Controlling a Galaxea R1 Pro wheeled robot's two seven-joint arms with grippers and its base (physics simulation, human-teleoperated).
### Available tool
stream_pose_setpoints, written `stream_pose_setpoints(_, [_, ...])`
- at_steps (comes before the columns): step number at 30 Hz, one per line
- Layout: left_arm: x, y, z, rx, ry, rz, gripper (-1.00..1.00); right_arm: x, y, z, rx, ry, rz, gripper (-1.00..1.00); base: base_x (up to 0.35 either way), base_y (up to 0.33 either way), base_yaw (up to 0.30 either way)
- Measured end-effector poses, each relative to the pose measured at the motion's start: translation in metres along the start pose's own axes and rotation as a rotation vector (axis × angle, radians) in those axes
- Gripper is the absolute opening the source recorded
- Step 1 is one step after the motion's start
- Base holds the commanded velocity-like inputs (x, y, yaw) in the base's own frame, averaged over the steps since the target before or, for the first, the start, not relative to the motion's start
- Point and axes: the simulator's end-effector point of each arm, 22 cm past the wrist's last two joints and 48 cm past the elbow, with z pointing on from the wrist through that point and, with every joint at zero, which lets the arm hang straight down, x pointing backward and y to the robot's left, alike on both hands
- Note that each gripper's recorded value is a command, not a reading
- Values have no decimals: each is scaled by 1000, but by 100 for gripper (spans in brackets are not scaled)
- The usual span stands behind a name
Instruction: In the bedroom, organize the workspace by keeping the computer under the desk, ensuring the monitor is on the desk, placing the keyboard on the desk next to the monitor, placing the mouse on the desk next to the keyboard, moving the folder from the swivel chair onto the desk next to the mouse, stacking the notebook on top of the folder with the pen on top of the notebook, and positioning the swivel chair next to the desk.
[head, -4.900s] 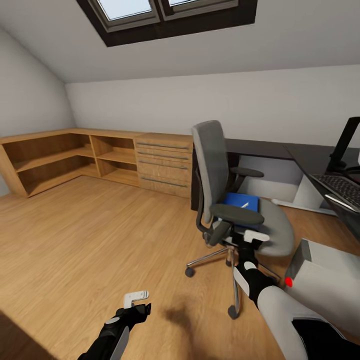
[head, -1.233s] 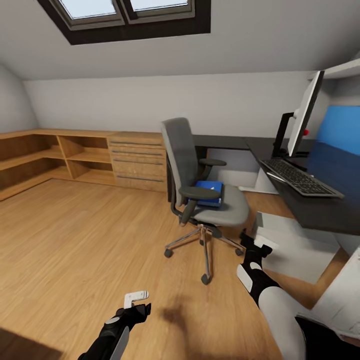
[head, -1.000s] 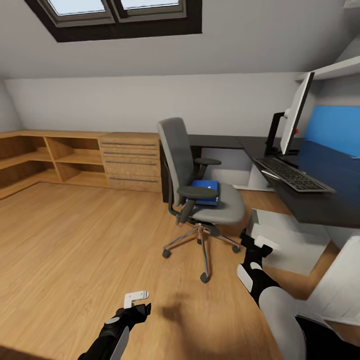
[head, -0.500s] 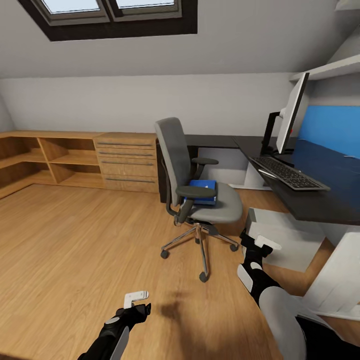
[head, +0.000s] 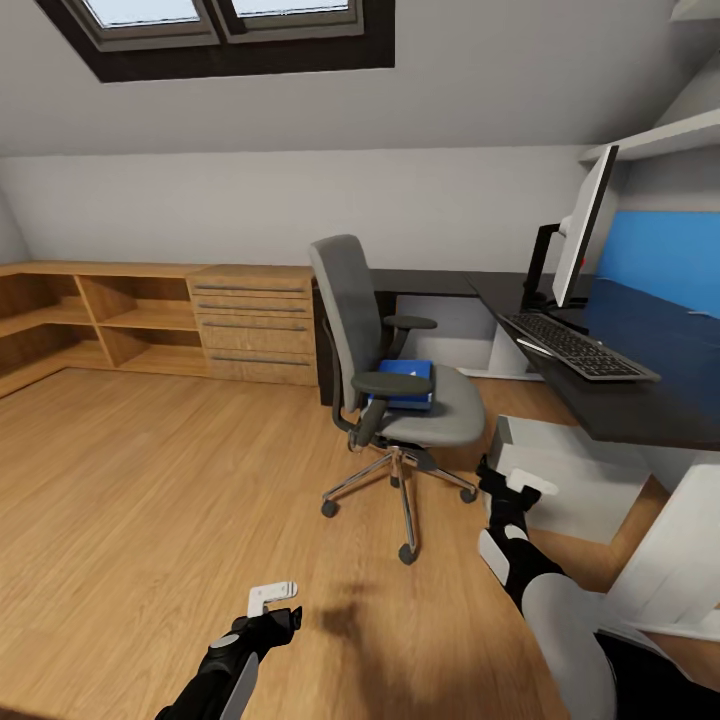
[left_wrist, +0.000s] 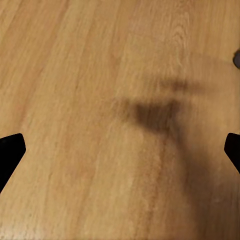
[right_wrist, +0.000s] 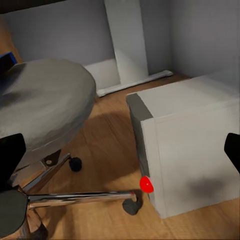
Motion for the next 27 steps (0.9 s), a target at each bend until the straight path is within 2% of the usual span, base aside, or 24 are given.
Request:
stream_pose_setpoints(3, [0,0,0,0,0,0,100,1,-1,3,-29,10,-9,100,0,0,0])
stream_pose_setpoints(7, [0,1,0,-1,0,1,100,10,-15,9,-30,73,-39,100,0,0,0])
stream_pose_setpoints(9, [0,1,0,-1,0,1,100,10,-18,11,-36,83,-45,100,0,0,0])
stream_pose_setpoints(15, [0,0,0,-1,0,1,100,13,-17,17,-80,129,-58,100,0,0,0])
stream_pose_setpoints(17, [0,1,0,-1,1,1,100,13,-19,21,-86,166,-15,100,0,0,0])
stream_pose_setpoints(21, [1,1,0,-1,1,1,100,13,-21,23,-77,176,44,100,2,0,0])
stream_pose_setpoints(23, [1,1,0,-2,2,2,100,11,-16,23,-97,176,79,100,51,0,0])
stream_pose_setpoints(27, [0,1,0,-2,-2,1,100,1,-7,24,-140,154,100,100,200,0,0])
